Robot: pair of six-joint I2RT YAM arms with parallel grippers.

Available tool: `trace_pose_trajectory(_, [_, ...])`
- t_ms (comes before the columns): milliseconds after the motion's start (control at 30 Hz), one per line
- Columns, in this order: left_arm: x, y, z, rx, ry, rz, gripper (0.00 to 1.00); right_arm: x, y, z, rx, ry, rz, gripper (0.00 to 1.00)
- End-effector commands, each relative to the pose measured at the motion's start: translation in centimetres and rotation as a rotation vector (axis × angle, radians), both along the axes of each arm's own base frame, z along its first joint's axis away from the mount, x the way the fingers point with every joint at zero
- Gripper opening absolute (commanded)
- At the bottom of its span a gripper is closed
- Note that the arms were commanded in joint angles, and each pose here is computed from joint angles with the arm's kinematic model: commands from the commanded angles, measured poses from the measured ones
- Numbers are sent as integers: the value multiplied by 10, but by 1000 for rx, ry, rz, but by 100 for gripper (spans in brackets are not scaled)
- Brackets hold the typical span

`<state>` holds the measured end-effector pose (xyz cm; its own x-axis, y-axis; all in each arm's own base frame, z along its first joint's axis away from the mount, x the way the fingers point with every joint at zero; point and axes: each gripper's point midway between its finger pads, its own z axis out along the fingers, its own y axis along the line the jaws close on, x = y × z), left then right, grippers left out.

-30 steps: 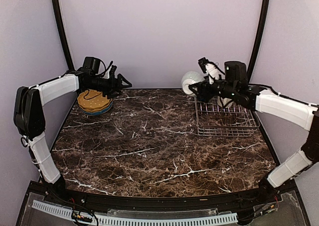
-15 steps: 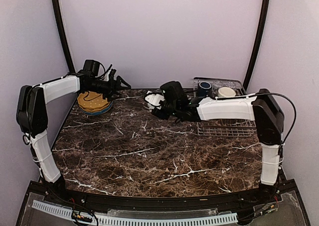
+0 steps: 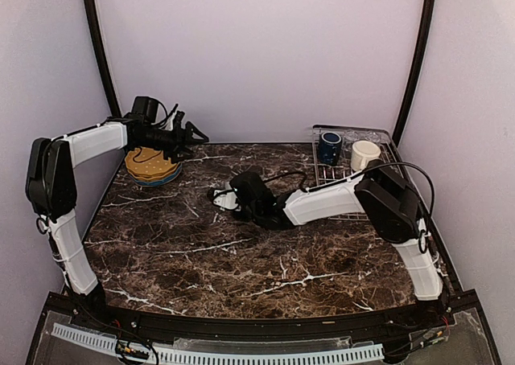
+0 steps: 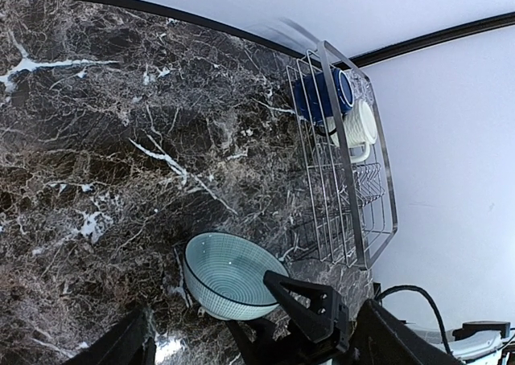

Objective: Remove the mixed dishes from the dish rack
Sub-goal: Place the bowl at the center of the board, then grab the bowl at the center of the board.

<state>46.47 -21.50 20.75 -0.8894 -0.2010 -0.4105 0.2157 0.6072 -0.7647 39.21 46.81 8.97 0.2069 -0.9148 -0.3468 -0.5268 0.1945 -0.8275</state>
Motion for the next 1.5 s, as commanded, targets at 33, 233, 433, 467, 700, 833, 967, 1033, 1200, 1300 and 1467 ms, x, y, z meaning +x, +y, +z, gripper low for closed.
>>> trace_pose_trajectory(33, [0,2,-6,1,7,7,85,-7,18,18,57,-71,15,60])
trace_pose_trajectory(233, [1,2,-11,-3,21,9,85,-21,15,0,42,-2,27,80])
trace_pose_trajectory(433, [2,2,-19,9,39,13,86,-34,12,-7,42,94,34,99])
trace_pose_trajectory(467, [2,2,-20,12,41,14,86,-37,11,-7,48,111,33,99])
trace_pose_trajectory(700, [1,2,-28,39,61,14,86,-51,5,12,132,200,17,99])
trace_pose_trajectory(833, [-1,-4,-33,49,70,-3,85,-53,0,27,213,243,-28,99])
trace_pose_trajectory(967, [-5,-15,-41,66,86,-29,86,-56,-7,46,378,379,-84,99])
trace_pose_trajectory(1033, [-6,-16,-42,70,87,-34,85,-54,-14,60,494,476,-120,99])
trace_pose_trajectory(1200, [-7,-17,-39,66,87,-40,85,-54,-24,58,713,860,-198,99])
trace_pose_trajectory(1300, [-7,-17,-36,70,80,-42,85,-63,-20,46,753,1021,-233,98])
trace_pose_trajectory(1467, [-7,-17,-35,75,78,-41,85,-77,-7,19,770,1212,-309,89])
